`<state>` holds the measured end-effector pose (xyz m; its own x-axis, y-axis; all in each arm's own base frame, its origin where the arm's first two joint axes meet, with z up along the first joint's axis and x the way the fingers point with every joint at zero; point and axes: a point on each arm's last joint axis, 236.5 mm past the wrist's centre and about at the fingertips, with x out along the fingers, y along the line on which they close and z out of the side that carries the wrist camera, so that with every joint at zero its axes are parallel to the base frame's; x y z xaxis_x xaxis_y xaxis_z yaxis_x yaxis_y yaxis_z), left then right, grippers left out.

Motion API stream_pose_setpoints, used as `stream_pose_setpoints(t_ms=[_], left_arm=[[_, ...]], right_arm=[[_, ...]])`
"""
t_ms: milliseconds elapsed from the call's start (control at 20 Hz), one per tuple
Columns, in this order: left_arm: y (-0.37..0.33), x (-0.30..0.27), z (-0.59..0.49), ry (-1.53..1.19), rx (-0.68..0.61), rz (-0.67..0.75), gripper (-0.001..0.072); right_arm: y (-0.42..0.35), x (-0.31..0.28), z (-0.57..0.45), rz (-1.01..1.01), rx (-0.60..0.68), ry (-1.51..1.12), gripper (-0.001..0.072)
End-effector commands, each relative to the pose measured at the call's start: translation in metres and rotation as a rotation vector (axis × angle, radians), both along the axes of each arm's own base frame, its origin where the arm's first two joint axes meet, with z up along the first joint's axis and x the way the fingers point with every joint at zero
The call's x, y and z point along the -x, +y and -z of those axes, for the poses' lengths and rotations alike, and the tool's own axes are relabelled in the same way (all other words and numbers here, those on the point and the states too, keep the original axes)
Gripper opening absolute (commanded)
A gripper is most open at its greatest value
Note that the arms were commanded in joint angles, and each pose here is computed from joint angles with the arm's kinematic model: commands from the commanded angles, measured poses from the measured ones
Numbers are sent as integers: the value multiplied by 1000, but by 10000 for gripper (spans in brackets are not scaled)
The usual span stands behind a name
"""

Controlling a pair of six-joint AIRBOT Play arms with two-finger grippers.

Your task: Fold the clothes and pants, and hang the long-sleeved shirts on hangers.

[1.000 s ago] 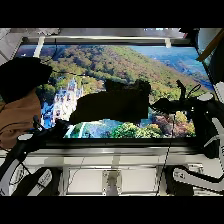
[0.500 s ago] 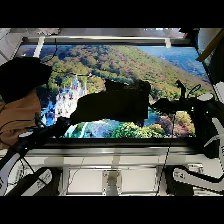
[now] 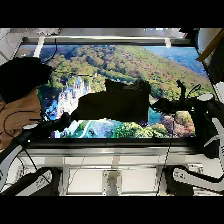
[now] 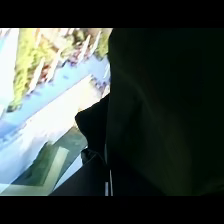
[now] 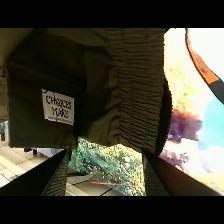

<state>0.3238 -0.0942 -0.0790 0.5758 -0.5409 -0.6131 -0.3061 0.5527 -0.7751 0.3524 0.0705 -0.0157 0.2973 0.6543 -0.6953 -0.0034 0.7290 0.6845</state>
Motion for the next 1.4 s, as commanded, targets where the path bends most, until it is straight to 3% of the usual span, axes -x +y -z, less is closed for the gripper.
stream_pose_setpoints(t_ms=[0,200,450,900,950,1100,1350], left_arm=[[-2,-14,-15,-44,-2,15,11],[-8,-16,-23,-59,15,38,11],[-9,-15,-24,-58,22,46,11],[-9,-15,-23,-58,16,51,11],[-9,-15,-23,-58,16,50,11],[-9,-15,-23,-80,-6,73,10],[-11,-32,-54,-166,-11,98,9]], right_arm=[[-4,5,6,-20,35,13,489],[4,37,31,-37,8,117,490],[7,27,60,166,-50,126,491],[37,8,89,157,35,92,488],[38,7,88,162,27,89,445],[35,-7,79,173,30,47,33],[41,-39,19,70,25,-90,19]])
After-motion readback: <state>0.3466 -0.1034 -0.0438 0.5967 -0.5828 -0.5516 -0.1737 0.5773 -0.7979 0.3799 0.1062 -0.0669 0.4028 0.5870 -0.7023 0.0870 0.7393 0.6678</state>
